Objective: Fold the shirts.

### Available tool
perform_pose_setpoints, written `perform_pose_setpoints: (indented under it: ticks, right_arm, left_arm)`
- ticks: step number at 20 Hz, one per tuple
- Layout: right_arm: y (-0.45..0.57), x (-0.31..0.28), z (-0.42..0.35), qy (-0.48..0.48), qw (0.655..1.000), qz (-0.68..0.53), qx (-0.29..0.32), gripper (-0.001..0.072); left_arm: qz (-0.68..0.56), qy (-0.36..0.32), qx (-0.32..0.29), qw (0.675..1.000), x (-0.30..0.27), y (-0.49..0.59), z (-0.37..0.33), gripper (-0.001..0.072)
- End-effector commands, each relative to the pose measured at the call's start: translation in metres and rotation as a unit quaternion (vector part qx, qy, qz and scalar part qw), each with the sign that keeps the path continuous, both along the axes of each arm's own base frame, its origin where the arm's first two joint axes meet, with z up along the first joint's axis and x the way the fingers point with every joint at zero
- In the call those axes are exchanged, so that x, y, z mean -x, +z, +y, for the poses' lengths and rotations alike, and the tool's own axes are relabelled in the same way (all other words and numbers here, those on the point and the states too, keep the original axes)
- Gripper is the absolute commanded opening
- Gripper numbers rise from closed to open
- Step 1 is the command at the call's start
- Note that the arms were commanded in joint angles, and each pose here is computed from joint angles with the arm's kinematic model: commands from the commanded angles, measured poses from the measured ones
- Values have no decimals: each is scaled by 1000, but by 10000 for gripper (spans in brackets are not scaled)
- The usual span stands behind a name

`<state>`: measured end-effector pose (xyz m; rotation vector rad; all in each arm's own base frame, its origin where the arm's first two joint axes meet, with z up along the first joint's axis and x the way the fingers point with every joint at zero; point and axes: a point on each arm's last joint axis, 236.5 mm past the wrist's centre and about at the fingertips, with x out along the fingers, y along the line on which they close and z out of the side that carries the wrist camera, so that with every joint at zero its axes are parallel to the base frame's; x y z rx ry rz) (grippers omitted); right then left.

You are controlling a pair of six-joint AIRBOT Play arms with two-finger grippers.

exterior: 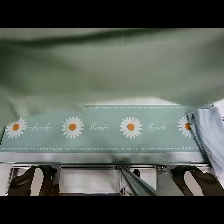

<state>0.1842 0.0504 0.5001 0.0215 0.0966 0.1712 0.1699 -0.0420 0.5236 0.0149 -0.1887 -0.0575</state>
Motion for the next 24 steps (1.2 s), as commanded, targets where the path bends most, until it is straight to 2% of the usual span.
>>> perform_pose_setpoints:
  ticks: [1, 6, 12, 17, 20, 24]
  right_arm:
    - [-13, 30, -4, -23, 1000, 19, 0, 20]
    - [-90, -22, -12, -16, 989, 145, -24, 20]
    - [-242, -105, -15, 9, 945, 316, -83, 20]
    - [-360, -200, -39, -21, 909, 395, -131, 20]
    - [-411, -263, -37, -15, 896, 402, -191, 20]
    - [-464, -323, -41, -21, 872, 425, -241, 20]
  left_arm:
    - [27, 36, -17, 999, 30, -17, 19, 26]
    - [168, 11, 6, 986, -43, -104, 30, 26]
    - [342, -68, 103, 931, -160, -253, 10, 27]
    - [428, -62, 146, 890, -252, -360, 11, 27]
    - [470, -36, 205, 857, -296, -422, 11, 27]
    - [474, -10, 267, 839, -342, -466, 12, 27]
